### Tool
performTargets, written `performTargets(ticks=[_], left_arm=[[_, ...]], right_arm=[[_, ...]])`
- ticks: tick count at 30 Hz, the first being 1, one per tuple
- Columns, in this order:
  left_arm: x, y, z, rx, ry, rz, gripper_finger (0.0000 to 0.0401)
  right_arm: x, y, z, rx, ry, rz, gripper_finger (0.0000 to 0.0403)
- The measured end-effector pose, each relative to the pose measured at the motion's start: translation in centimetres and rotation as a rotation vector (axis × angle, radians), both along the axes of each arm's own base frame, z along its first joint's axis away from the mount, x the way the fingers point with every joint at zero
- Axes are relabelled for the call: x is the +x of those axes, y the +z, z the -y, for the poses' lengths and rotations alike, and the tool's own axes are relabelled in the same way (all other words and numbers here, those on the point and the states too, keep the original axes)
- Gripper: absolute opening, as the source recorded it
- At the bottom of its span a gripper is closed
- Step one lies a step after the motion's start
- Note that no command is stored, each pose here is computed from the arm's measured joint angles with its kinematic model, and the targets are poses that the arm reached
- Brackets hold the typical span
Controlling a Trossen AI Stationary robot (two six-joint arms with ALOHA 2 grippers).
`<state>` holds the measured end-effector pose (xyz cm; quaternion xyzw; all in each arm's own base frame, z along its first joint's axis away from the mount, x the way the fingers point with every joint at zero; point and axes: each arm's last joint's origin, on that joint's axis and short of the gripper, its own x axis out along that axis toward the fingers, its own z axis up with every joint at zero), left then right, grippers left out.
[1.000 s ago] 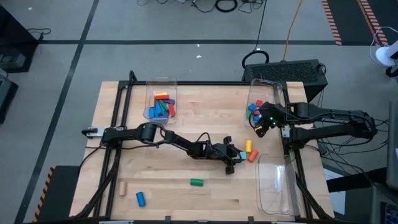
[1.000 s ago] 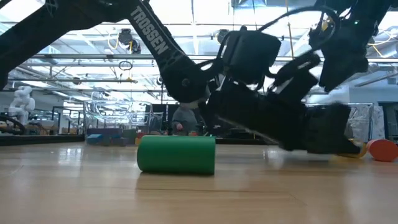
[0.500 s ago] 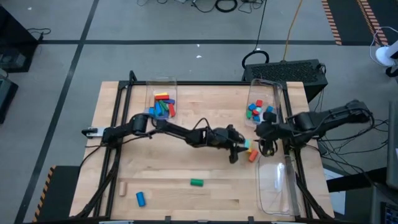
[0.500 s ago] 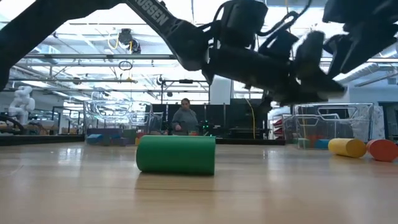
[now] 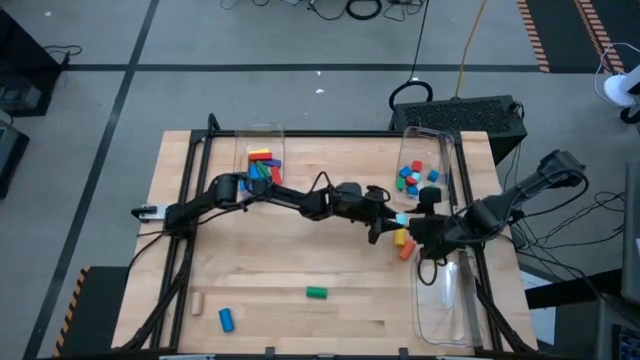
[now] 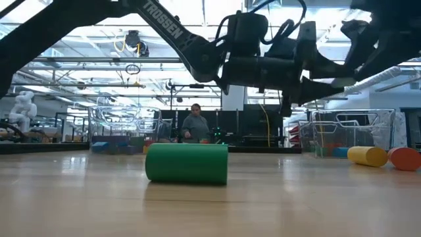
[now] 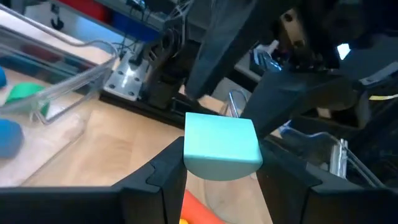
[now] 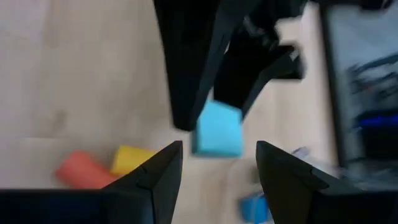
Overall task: Sort blocks by size
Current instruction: Put the light blue half-circle block into the top right transparent bin
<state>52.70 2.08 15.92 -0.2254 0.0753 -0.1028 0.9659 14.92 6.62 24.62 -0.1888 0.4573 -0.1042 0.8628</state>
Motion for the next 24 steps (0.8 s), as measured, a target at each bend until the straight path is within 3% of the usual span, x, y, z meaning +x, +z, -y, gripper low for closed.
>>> performTargets(ticks=[6,13,24], left_arm=[[0.0,0.3,0.1,-0.051,-0.045,0.020,0.0171],[0.0,0.3,0.1,-0.054,-0.052,0.020,0.0171],[0.0,0.2,0.1,-0.075,-0.050,0.005,0.0171]], right_arm=[[1.3,-1.2,-1.1,-0.186,0.079,-0.048,0.0187],[2.1,-2.3,-1.6,-0.220,0.082,-0.094,0.0177],[2.1,-2.1,-1.6,-0.207,0.081,-0.076,0.0080]])
